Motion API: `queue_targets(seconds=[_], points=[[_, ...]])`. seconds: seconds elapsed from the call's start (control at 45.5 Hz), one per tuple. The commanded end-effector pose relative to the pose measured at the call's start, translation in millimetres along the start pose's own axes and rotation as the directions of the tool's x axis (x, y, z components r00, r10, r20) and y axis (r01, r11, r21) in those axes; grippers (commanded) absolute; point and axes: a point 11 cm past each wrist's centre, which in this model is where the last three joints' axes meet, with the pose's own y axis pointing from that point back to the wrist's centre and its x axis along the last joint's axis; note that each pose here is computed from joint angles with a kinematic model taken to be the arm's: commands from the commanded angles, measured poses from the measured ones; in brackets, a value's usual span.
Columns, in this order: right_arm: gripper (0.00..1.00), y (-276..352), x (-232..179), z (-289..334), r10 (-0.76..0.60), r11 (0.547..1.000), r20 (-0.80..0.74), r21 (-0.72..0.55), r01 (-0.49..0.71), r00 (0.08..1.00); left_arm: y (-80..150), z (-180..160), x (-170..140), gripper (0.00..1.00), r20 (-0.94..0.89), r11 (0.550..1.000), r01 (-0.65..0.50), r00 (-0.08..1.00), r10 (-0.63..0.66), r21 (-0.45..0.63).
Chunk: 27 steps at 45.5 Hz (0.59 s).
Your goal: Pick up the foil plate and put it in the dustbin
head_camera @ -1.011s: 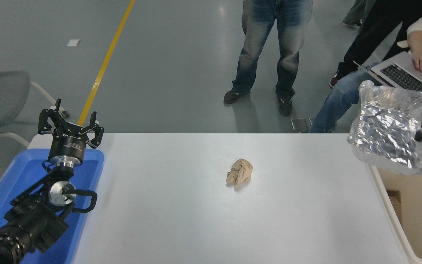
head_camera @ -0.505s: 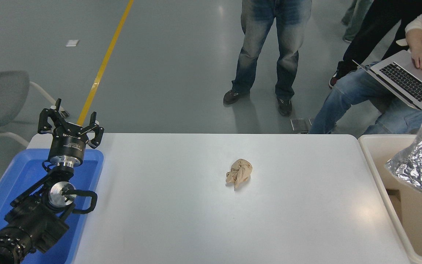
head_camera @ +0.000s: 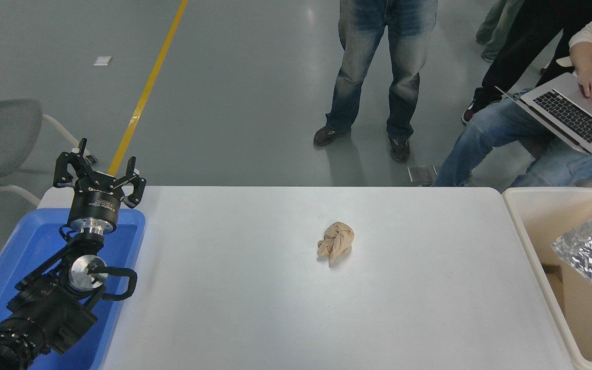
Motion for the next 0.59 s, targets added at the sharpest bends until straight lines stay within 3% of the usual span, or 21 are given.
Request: queue_targets(seconds=[0.0, 0.264, 0.286, 0.33, 0.352, 0.484, 0.571], points=[[0.0, -3.1, -13.3, 12.5, 0.062, 0.998, 0.01, -0.026, -0.062, 0.998, -0.2, -0.1, -0.5, 0.99, -0.001, 1.0, 0.002, 1.0, -0.002, 0.0], [0.0, -3.5, -19.4, 15.7, 0.048, 0.998, 0.005, -0.032, -0.048, 0.999, 0.0, 0.0, 0.1, 0.99, 0.0, 1.0, -0.001, 1.0, 0.001, 0.0], [0.03, -3.5, -20.2, 15.6, 0.047, 0.998, 0.004, -0.032, -0.047, 0.999, 0.0, 0.0, -0.1, 0.99, 0.0, 1.0, 0.001, 1.0, -0.001, 0.0], [0.37, -3.2, -17.2, 13.6, 0.061, 0.998, 0.01, -0.029, -0.06, 0.998, -0.2, -0.1, -0.4, 0.99, 0.0, 1.0, 0.001, 1.0, -0.001, 0.0], [0.49, -3.0, -13.8, 13.4, 0.074, 0.997, 0.014, -0.029, -0.073, 0.997, 0.0, 0.0, -0.1, 0.99, 0.0, 1.0, 0.001, 1.0, -0.001, 0.0], [0.7, -2.4, -8.3, 11.5, 0.105, 0.994, 0.022, -0.025, -0.104, 0.994, 0.0, 0.0, 0.1, 0.99, 0.0, 1.0, -0.001, 1.0, 0.001, 0.0], [0.73, -1.6, -7.3, 5.6, 0.099, 0.995, 0.029, -0.015, -0.099, 0.995, 0.0, 0.0, 0.1, 0.99, 0.0, 1.0, -0.001, 1.0, 0.001, 0.0]])
